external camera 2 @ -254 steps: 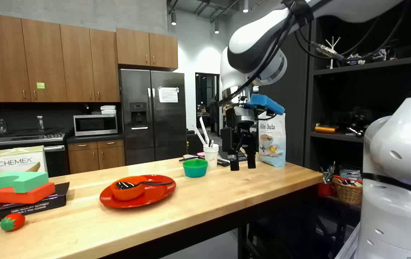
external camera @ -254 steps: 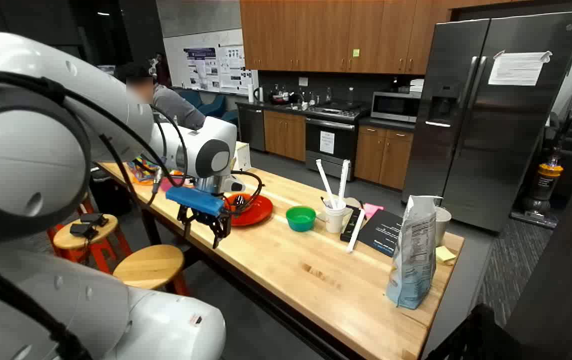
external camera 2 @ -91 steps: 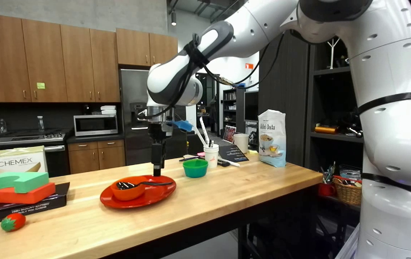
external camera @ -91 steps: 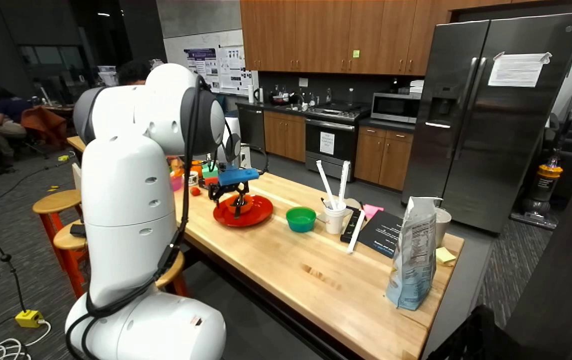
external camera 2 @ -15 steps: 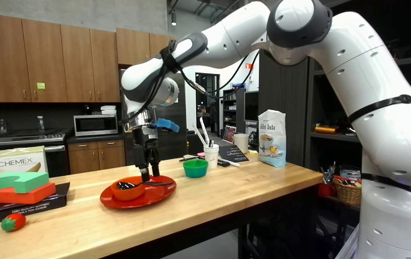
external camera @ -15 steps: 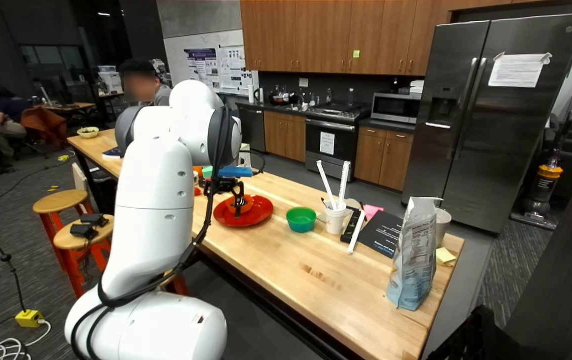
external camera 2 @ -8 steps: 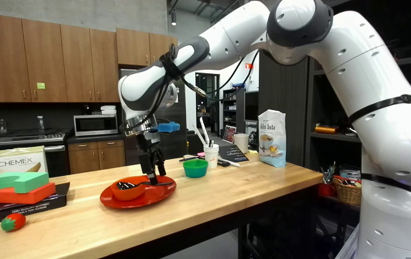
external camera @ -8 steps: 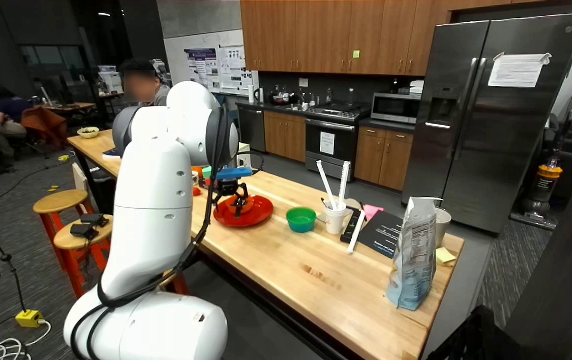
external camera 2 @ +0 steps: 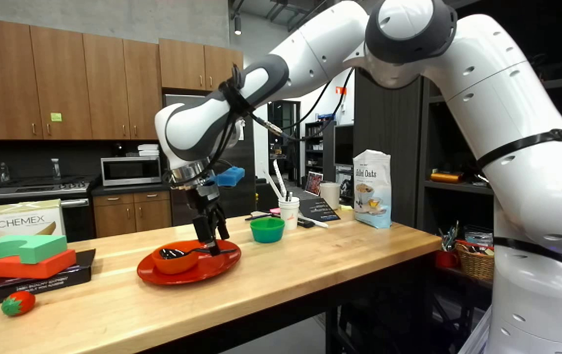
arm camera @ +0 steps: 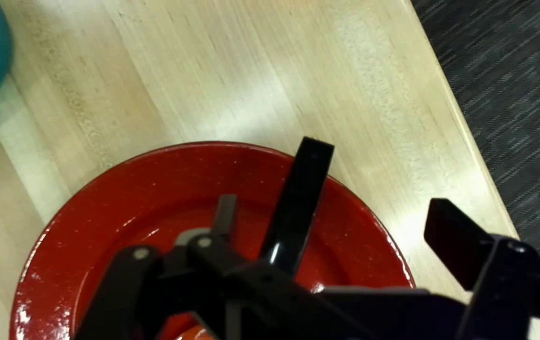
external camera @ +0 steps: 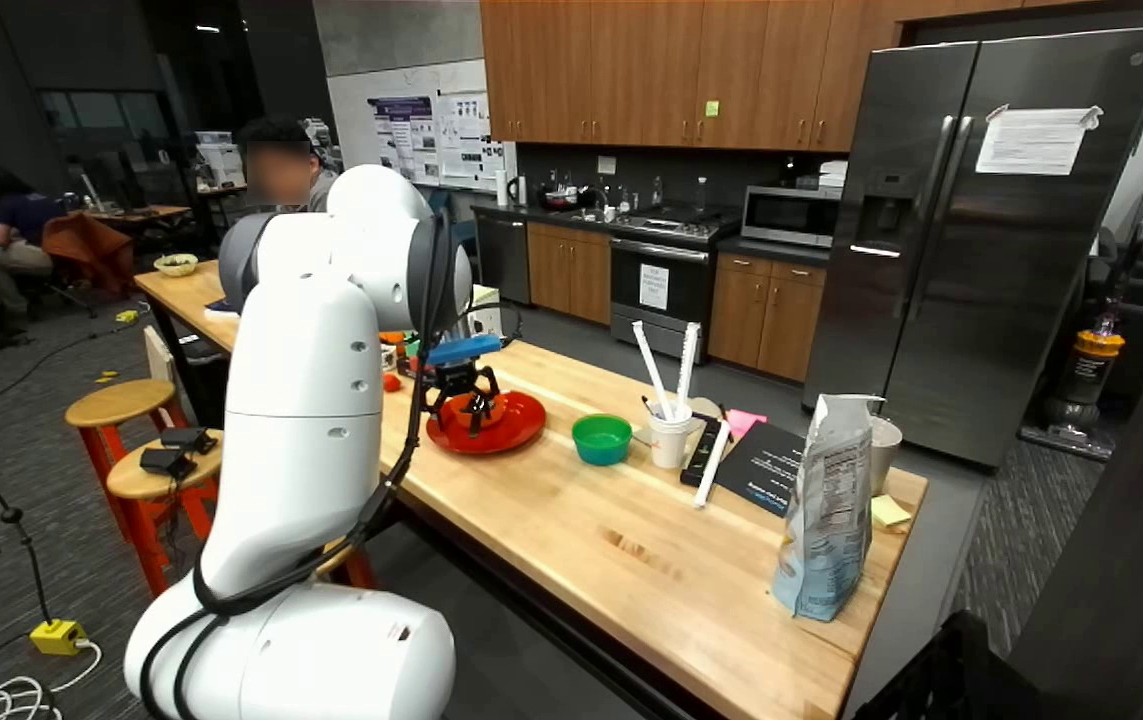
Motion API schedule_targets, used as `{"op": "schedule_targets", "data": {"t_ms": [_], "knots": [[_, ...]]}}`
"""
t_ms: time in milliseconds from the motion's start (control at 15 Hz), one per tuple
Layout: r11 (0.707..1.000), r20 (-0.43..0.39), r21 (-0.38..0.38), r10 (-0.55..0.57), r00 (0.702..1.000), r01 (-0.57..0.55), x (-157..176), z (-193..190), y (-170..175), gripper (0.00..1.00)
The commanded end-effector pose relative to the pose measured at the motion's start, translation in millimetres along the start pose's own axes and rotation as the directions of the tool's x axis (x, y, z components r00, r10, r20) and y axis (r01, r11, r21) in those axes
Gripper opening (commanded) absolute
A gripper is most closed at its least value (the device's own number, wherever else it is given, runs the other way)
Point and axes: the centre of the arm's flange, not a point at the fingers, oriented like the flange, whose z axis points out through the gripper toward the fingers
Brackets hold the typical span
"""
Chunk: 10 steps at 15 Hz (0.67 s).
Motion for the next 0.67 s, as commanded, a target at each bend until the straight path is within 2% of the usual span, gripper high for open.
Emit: {"op": "schedule_targets", "data": {"t_ms": [0, 600], "knots": [[0.999, -0.005, -0.034, 0.03, 1.0, -0.03, -13, 5, 2, 1.0], [0.998, -0.052, -0.023, 0.056, 0.997, -0.057, -18, 22, 22, 1.0]]}}
